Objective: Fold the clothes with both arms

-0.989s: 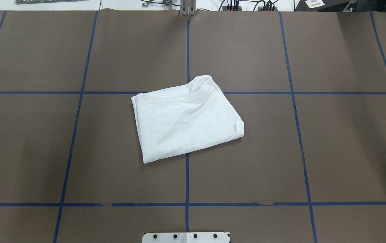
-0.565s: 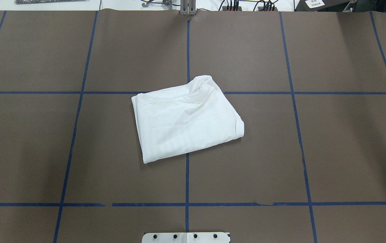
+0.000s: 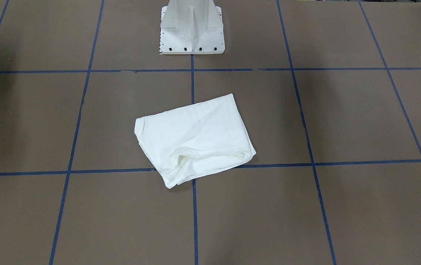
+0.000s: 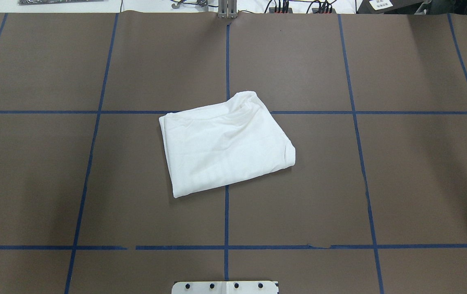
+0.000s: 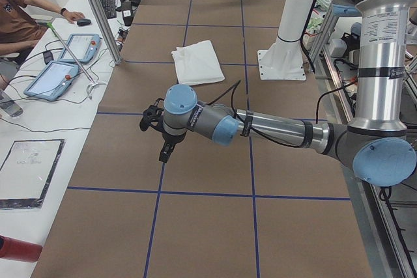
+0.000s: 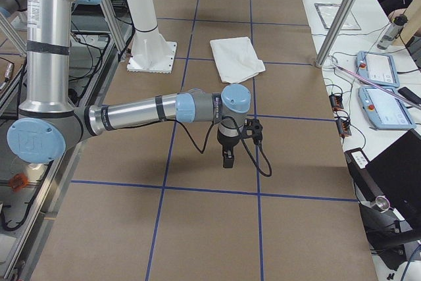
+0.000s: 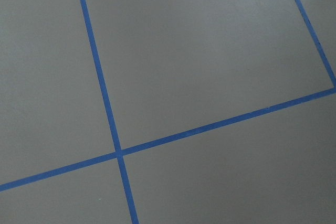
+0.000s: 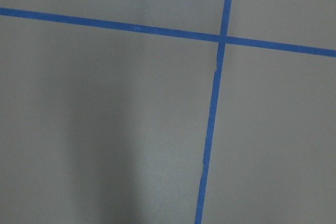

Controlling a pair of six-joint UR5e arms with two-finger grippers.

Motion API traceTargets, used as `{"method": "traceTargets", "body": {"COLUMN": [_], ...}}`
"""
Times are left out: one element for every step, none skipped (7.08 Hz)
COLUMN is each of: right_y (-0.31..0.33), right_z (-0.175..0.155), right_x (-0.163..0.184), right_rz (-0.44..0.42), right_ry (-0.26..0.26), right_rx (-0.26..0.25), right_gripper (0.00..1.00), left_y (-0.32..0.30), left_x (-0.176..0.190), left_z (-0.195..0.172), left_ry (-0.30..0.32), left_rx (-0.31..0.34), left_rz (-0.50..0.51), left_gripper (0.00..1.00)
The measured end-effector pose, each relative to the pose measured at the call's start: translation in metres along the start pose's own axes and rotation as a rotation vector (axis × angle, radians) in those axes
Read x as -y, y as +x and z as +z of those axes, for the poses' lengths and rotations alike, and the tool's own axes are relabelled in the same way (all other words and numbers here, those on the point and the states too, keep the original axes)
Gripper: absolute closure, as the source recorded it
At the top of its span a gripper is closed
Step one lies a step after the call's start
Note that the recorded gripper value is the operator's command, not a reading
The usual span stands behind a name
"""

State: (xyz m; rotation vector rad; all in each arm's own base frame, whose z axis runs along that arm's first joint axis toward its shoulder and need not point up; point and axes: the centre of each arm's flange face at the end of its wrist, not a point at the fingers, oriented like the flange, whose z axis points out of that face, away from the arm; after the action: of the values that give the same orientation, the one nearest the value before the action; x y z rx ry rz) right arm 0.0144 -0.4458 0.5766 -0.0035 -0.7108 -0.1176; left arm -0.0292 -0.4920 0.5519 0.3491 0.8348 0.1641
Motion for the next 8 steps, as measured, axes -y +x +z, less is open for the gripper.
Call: {"method": "traceTargets", "body": {"right_y": [0.003, 0.007, 0.011, 0.013, 0.014, 0.012, 0.011, 0.01], "right_z": [0.003, 0.008, 0.013, 0.015, 0.015, 0.014, 0.013, 0.012], "right_x": [-0.001, -0.002, -0.003, -0.005, -0.007, -0.007, -0.007, -0.007], "right_rz": [0.002, -0.004, -0.019, -0.029, -0.031, -0.033, -0.033, -0.033], "right_ry": [-0.005, -0.004, 0.01, 0.023, 0.029, 0.034, 0.037, 0.038], "right_rx": [-0.002, -0.003, -0.003, -0.003, -0.001, 0.003, 0.009, 0.02], "right_gripper": [0.0, 0.0, 0.0, 0.0, 0.0, 0.0, 0.0, 0.0], "left_y": [0.0, 0.0, 0.0, 0.0, 0.001, 0.0, 0.0, 0.001], "left_x": [0.0, 0.0, 0.0, 0.0, 0.0, -0.001, -0.003, -0.003], "left_z": [0.0, 0.0, 0.0, 0.0, -0.001, -0.002, -0.002, -0.003], "left_ry": [-0.001, -0.001, -0.002, -0.001, 0.001, 0.001, 0.0, 0.001], "left_rx": [0.0, -0.001, -0.001, 0.002, 0.007, 0.011, 0.012, 0.012], "left_rz": [0.0, 0.0, -0.001, 0.0, 0.004, 0.004, 0.003, 0.002], "left_gripper": [0.0, 0.0, 0.0, 0.0, 0.0, 0.0, 0.0, 0.0]}}
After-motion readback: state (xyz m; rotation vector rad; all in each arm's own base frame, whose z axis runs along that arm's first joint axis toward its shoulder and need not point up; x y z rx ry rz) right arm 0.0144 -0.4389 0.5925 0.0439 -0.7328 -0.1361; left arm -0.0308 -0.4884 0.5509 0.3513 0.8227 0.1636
